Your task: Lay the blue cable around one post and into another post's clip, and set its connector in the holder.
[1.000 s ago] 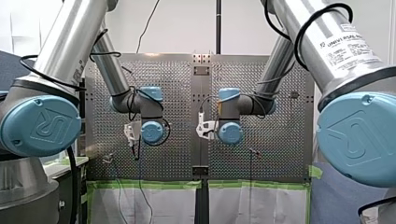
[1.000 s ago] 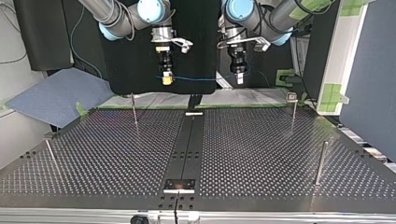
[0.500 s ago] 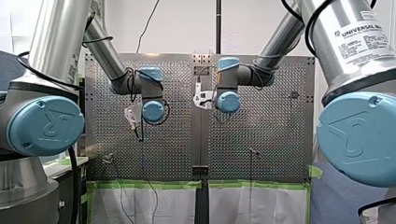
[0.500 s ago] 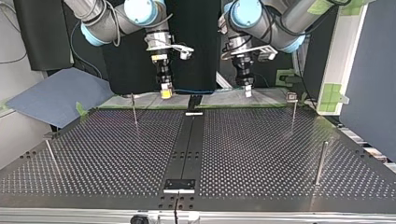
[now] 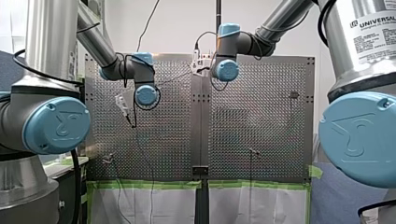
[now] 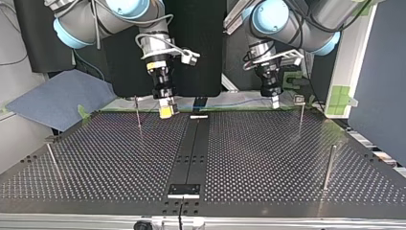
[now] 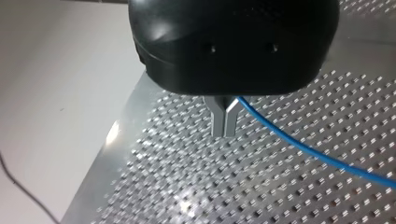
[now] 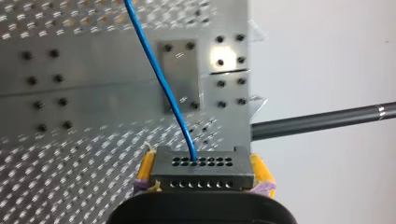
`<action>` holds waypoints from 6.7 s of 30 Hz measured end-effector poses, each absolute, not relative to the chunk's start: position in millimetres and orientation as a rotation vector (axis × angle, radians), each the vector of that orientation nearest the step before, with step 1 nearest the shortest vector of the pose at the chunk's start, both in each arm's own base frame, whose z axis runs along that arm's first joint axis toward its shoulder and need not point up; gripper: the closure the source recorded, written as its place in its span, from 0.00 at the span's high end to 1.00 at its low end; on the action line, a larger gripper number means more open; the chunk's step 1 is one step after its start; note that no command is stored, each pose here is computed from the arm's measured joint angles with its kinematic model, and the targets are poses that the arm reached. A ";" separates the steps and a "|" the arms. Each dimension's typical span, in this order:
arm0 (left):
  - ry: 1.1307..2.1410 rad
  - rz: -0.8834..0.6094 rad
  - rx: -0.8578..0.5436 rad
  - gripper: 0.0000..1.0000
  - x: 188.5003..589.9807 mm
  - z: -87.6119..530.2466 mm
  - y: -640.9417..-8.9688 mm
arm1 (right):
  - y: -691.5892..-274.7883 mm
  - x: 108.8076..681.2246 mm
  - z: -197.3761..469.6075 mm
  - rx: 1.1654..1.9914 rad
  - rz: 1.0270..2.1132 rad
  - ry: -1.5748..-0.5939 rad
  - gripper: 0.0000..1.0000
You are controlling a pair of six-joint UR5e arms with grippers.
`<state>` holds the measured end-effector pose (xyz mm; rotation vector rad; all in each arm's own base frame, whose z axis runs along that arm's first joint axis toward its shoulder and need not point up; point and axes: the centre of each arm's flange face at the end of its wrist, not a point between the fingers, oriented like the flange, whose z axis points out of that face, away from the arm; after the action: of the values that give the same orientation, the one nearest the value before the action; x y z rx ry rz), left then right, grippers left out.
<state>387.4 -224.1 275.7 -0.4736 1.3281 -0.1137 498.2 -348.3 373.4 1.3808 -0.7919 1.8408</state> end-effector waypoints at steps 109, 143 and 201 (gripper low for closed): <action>1.222 -0.122 -0.542 0.00 563.6 418.4 34.9 | -422.0 693.8 413.2 1.407 1.954 -0.644 0.00; 1.354 -0.181 -0.507 0.00 589.0 356.9 2.2 | -462.0 669.4 376.9 1.498 1.803 -0.742 0.00; 1.365 -0.269 -0.615 1.00 567.4 316.7 -30.1 | -470.2 630.3 274.2 1.648 1.586 -0.836 0.00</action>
<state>567.4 -30.1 316.7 -0.6145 1.3648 -0.2692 630.3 -470.2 274.2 1.6484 -0.8361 1.5863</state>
